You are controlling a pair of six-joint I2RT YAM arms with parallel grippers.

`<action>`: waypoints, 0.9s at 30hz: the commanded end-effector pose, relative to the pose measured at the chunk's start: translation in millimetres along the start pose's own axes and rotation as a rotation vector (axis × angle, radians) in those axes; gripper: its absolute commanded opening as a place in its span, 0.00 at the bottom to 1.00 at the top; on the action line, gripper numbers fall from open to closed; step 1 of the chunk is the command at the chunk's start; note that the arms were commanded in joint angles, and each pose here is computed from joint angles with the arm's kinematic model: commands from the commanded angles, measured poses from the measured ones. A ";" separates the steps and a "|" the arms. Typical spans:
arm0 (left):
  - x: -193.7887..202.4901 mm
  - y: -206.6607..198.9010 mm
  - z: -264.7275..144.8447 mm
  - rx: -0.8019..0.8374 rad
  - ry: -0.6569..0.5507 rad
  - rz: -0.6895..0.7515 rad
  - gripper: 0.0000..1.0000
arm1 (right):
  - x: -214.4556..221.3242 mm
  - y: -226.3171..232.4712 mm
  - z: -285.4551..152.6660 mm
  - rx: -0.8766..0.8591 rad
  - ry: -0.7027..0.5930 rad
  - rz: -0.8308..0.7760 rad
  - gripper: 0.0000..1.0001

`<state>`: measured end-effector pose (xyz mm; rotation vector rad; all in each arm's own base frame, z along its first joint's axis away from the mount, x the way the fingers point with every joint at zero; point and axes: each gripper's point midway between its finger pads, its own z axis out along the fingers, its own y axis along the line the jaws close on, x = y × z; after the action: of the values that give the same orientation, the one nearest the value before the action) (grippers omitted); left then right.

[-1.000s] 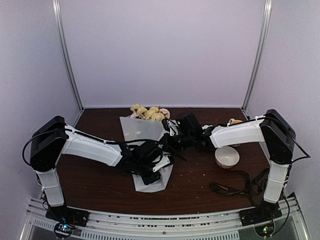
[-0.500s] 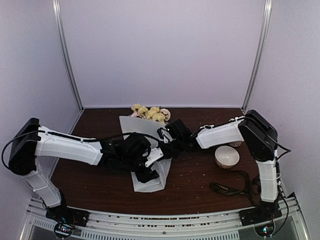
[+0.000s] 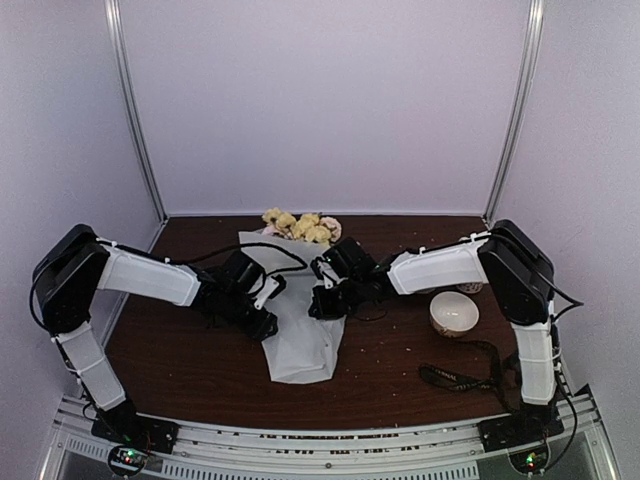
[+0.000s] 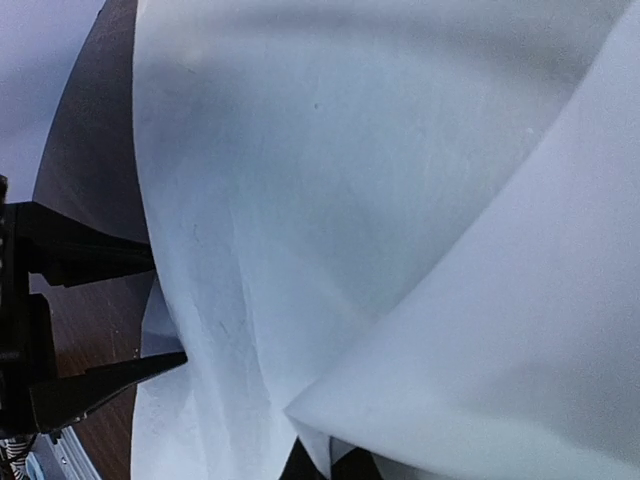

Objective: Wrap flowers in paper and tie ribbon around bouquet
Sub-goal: Fold the right corner of the flattened wrapping paper into a 2/3-folded wrapping paper.

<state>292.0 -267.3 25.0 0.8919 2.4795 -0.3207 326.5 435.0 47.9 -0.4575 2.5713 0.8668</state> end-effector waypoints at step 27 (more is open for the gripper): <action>-34.8 -30.4 -21.7 0.160 -0.167 -0.018 0.70 | -3.7 51.7 42.1 -0.215 0.008 0.237 0.00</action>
<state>296.6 -287.7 24.1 0.8267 2.4384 -0.4647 316.2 508.1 72.3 -0.3380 2.4813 1.2446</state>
